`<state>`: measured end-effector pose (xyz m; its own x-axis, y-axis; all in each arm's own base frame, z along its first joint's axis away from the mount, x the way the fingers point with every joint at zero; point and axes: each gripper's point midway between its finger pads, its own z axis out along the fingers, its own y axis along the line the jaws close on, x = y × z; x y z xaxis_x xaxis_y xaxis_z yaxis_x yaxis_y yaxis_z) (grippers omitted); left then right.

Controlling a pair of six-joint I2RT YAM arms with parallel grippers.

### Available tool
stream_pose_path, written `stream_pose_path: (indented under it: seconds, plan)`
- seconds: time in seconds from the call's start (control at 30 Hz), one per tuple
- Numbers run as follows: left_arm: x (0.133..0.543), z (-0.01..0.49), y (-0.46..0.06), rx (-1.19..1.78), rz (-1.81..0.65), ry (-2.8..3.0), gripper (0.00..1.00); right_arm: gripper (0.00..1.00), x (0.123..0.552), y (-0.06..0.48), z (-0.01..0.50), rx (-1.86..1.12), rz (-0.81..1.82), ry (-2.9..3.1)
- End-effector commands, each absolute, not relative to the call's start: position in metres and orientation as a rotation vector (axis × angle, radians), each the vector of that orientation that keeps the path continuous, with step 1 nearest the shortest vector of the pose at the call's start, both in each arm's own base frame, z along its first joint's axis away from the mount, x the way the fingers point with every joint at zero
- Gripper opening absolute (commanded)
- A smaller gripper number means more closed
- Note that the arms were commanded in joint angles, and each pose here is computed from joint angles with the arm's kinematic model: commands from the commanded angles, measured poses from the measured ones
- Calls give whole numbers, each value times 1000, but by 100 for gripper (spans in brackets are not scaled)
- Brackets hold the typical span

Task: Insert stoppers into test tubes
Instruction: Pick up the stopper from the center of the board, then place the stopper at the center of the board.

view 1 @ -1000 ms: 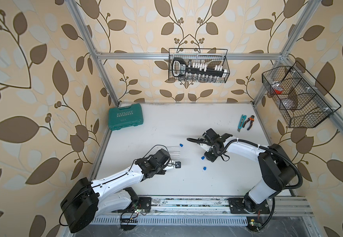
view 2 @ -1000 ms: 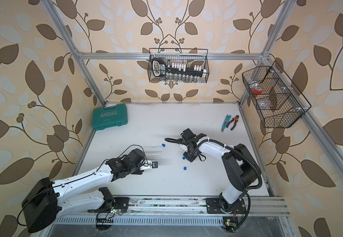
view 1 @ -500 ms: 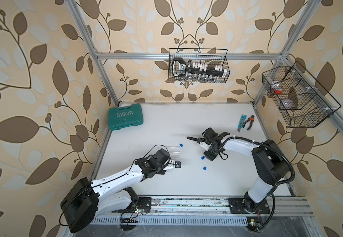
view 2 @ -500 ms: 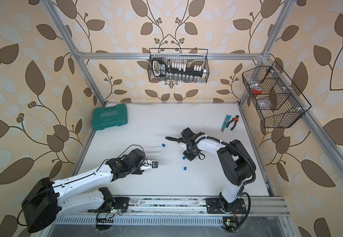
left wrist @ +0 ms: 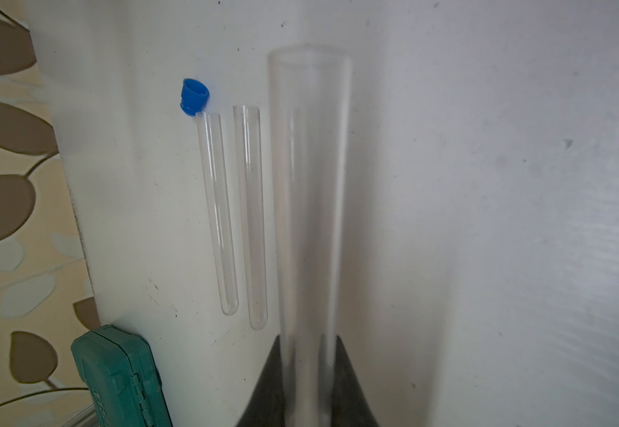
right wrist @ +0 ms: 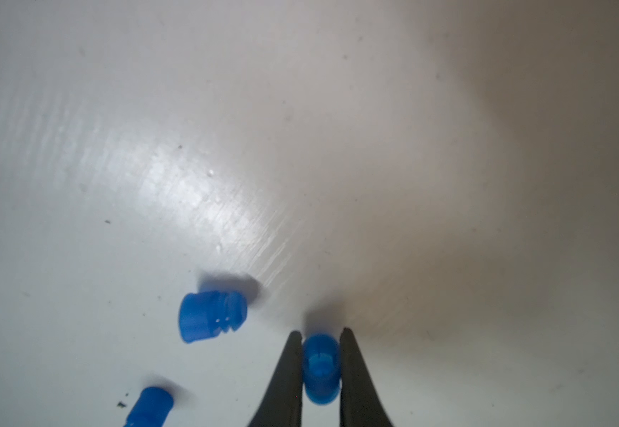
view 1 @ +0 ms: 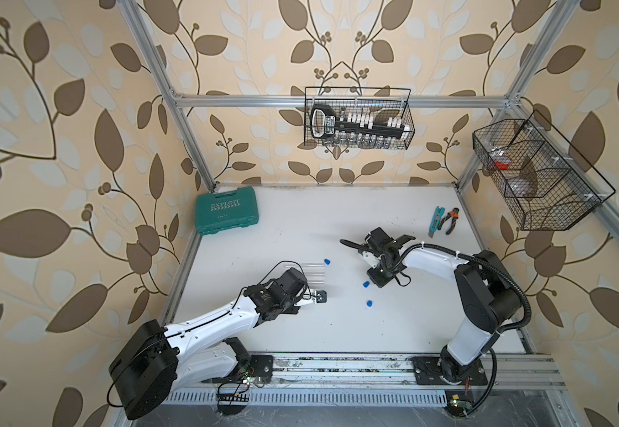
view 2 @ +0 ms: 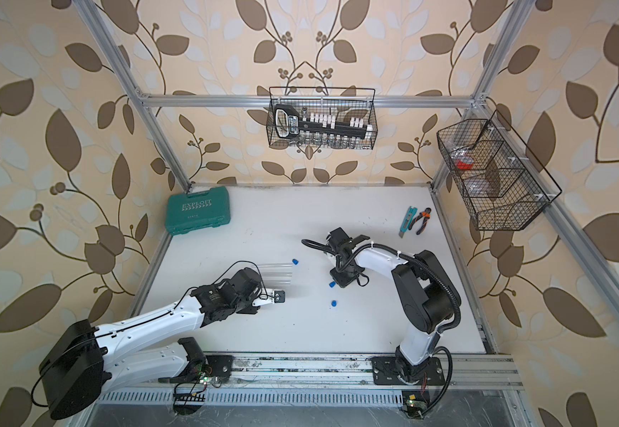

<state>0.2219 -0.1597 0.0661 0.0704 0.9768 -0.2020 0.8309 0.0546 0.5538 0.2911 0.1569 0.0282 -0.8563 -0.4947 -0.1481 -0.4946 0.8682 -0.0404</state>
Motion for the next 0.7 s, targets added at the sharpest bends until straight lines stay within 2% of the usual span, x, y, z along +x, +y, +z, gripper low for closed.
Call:
stream_pose_path:
  seconds: [0.0,0.17,0.23,0.3,0.4,0.5,0.67]
  plan:
    - [229,80,-171,1752,327,1773,0,15,293,150,53,-362,-8,2928]
    - [228,82,-173,1743,305,1781,0,16,283,163,61,295,272,2844]
    - [228,85,-174,1735,299,1777,0,22,281,166,59,563,391,2775]
    - [228,87,-175,1726,289,1774,0,24,280,162,55,789,433,2712]
    - [227,90,-177,1713,270,1766,0,20,271,151,47,1075,387,2665]
    - [225,90,-177,1711,260,1765,0,18,264,144,45,1244,328,2637]
    - [226,90,-177,1712,267,1763,0,24,271,137,52,1196,263,2621]
